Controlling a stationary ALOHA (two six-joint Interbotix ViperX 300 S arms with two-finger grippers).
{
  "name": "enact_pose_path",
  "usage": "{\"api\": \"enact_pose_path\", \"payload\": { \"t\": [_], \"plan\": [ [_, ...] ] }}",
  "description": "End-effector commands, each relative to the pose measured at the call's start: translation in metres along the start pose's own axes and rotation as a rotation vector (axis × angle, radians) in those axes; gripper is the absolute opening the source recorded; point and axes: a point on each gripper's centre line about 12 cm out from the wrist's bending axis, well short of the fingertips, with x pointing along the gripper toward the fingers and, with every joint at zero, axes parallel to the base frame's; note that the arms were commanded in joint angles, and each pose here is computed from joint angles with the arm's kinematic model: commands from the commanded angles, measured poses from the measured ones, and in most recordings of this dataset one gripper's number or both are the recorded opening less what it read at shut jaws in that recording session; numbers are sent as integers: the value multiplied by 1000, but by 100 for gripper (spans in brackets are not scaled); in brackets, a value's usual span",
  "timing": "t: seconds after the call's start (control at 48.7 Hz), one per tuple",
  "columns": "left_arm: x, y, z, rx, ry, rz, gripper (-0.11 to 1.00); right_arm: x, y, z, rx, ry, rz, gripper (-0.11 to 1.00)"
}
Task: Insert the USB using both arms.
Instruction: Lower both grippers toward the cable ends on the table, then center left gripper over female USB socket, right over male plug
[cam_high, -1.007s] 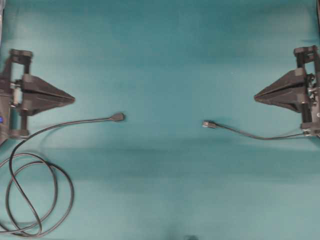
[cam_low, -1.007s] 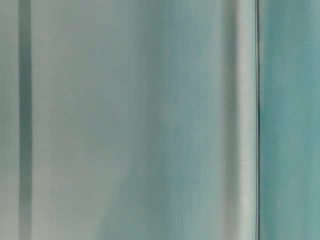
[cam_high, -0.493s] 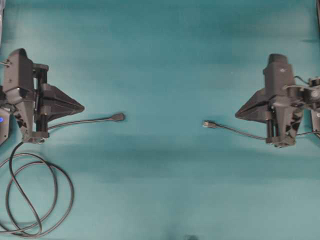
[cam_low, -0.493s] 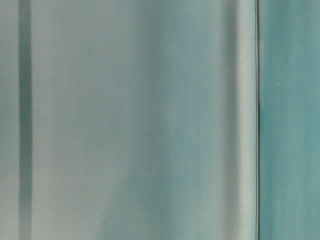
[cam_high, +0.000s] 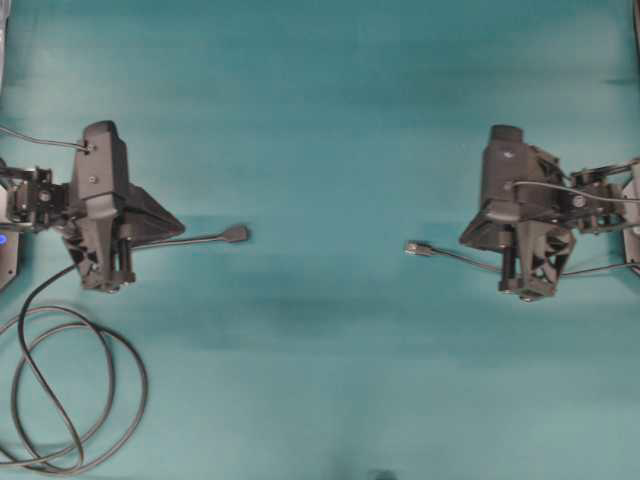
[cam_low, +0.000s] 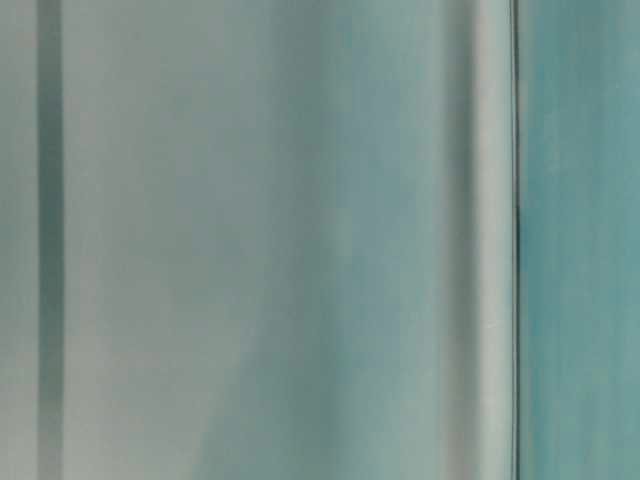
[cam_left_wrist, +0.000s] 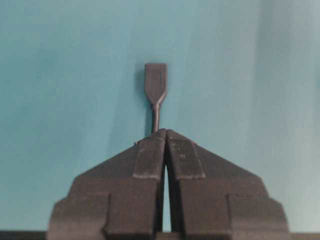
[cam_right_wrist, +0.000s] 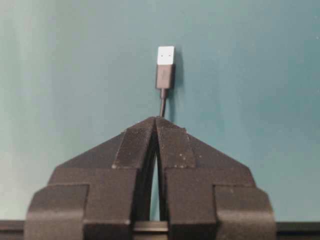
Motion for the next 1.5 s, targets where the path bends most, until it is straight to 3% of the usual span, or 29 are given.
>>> {"api": "enact_pose_path", "payload": {
  "t": [0.0,0.164,0.247,0.329,0.473,0.514,0.596,0.986,1.48],
  "plan": [
    [5,-2,11,0,-36,-7,1,2,4,14,0,-15,5,0],
    [10,-2,11,-2,-19,-5,6,10,5,15,0,41,-11,1],
    [10,-3,14,-2,-22,-5,14,10,6,17,-2,43,-11,7],
    [10,-3,14,-1,-13,-5,31,10,5,17,0,46,-13,22],
    [12,-3,12,1,22,1,73,11,5,15,2,50,-14,50],
    [14,-3,12,2,29,3,79,13,5,15,3,56,-16,56],
    [17,-3,11,4,42,2,77,18,4,13,3,71,-20,61],
    [34,-4,13,41,63,3,77,36,5,16,-15,83,-26,60],
    [35,-4,12,39,68,4,77,60,3,14,-43,141,-46,59]
  ]
}}
